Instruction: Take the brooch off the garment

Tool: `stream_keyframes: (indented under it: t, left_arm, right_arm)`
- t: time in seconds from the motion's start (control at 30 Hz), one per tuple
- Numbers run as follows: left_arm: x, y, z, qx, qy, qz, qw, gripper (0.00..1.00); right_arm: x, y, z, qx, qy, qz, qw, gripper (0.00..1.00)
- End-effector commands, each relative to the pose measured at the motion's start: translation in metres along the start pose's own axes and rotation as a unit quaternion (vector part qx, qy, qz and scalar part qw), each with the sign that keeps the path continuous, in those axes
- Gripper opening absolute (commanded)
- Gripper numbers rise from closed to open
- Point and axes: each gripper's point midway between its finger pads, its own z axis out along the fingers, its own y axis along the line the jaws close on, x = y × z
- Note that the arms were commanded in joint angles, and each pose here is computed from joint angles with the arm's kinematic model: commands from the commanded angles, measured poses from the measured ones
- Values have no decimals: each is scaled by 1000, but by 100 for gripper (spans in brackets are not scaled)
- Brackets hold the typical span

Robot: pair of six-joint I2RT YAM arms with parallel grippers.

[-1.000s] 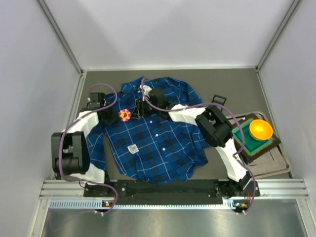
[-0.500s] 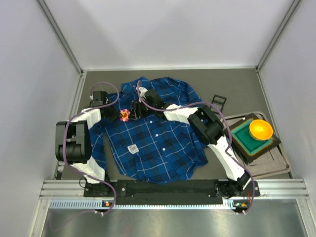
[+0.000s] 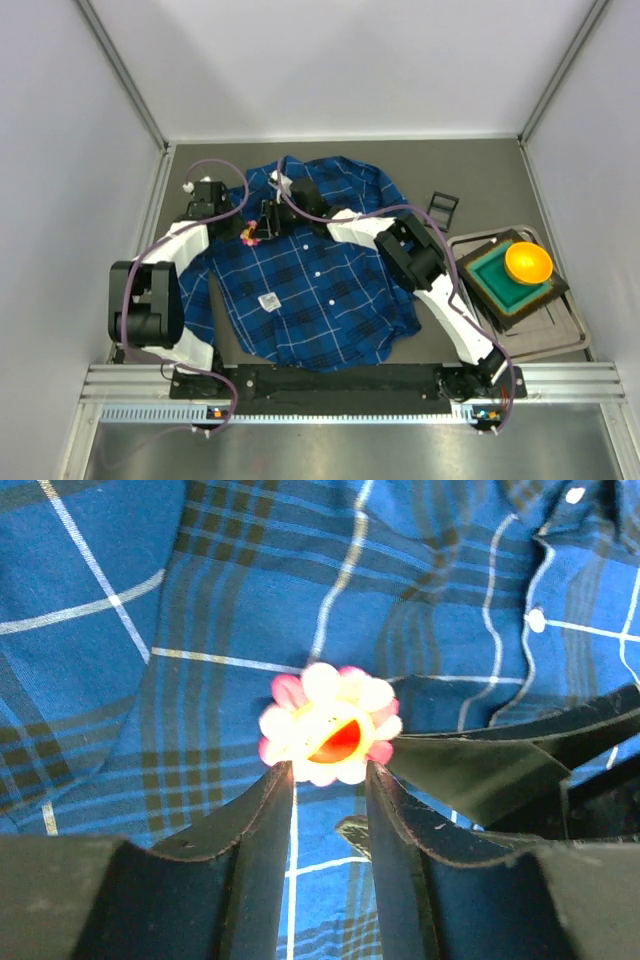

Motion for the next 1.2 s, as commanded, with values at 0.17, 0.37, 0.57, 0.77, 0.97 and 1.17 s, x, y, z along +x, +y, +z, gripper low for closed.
stream_keyframes:
  t: [0.17,0.37,0.57,0.77,0.97,1.17]
  left_arm:
    - [4,10,-4,-37,-19,-10,999,40]
    - [12,13,-1,-44,-16,-56,997,50]
    - [22,15,5,-69,16,-134,988,59]
    - [27,10,11,-73,42,-197,977,55]
    - [16,8,-3,-44,0,-190,981,61]
    - [19,5,-1,-43,15,-191,981,69]
  right_arm:
    - [-24,43,-7,-111,-45,11,993,48]
    - [-23,45,-3,-127,-42,24,991,47]
    - [-23,43,2,-131,-40,32,990,44]
    - [-19,40,8,-136,-34,37,989,37]
    - [-20,52,9,-148,-36,25,988,35]
    - [-26,59,6,-164,-51,29,985,39]
